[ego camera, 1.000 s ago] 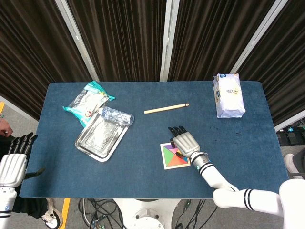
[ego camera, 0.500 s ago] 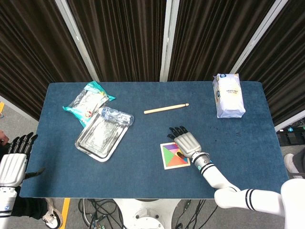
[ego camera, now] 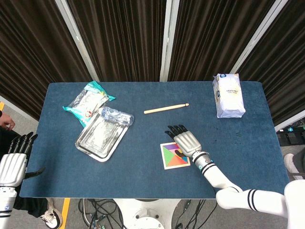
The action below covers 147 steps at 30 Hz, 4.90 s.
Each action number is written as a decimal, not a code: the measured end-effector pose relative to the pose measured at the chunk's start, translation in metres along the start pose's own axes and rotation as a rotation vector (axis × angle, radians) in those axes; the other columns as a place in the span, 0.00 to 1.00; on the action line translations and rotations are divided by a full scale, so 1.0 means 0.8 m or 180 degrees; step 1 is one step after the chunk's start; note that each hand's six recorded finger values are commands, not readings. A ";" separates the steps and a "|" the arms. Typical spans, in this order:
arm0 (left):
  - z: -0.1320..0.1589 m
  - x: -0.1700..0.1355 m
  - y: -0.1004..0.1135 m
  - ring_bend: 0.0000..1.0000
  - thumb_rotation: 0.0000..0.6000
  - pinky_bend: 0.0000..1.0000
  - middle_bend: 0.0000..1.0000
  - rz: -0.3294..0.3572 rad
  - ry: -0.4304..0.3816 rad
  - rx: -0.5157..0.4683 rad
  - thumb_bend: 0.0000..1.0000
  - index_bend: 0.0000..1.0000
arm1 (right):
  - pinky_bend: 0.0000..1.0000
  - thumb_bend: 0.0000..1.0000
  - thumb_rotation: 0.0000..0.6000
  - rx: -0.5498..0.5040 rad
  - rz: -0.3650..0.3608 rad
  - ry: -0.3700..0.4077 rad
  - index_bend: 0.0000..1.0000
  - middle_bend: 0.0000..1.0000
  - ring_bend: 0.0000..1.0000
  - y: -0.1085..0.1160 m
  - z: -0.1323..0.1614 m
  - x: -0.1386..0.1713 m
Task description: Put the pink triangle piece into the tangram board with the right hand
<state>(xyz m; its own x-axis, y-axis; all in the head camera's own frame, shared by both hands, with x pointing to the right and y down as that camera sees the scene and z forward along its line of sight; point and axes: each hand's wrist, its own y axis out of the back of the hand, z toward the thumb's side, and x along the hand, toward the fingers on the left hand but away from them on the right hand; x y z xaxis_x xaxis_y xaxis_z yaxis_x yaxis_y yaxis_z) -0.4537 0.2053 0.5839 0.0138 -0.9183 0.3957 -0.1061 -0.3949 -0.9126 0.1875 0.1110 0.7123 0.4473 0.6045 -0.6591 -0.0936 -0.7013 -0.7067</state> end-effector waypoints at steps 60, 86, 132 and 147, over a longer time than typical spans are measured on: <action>-0.002 0.000 -0.002 0.00 1.00 0.00 0.00 -0.0022 0.0010 0.0002 0.00 0.04 | 0.00 1.00 1.00 -0.0101 0.0128 0.0002 0.49 0.00 0.00 -0.029 -0.020 0.008; 0.001 0.001 -0.001 0.00 1.00 0.00 0.00 -0.0021 -0.0008 0.0016 0.00 0.04 | 0.00 1.00 1.00 -0.0221 -0.0063 -0.0019 0.43 0.00 0.00 -0.013 -0.023 0.009; 0.000 0.001 0.000 0.00 1.00 0.00 0.00 -0.0011 -0.0009 0.0013 0.00 0.04 | 0.00 0.99 1.00 -0.0223 -0.0183 0.0002 0.38 0.00 0.00 0.003 -0.022 0.020; 0.008 -0.003 0.016 0.00 1.00 0.00 0.00 0.0078 -0.0022 0.0050 0.00 0.04 | 0.00 0.00 1.00 0.0066 -0.0973 -0.0974 0.00 0.00 0.00 0.033 -0.142 0.224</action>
<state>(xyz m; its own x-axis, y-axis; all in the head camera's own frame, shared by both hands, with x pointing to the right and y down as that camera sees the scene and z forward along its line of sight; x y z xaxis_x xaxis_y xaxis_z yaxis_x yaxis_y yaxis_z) -0.4491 0.2022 0.5706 0.0181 -0.9278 0.3726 -0.0907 -0.3727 -0.9235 0.3658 0.1577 0.6044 0.1731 0.8696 -0.4624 -0.0171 -0.4667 -0.8842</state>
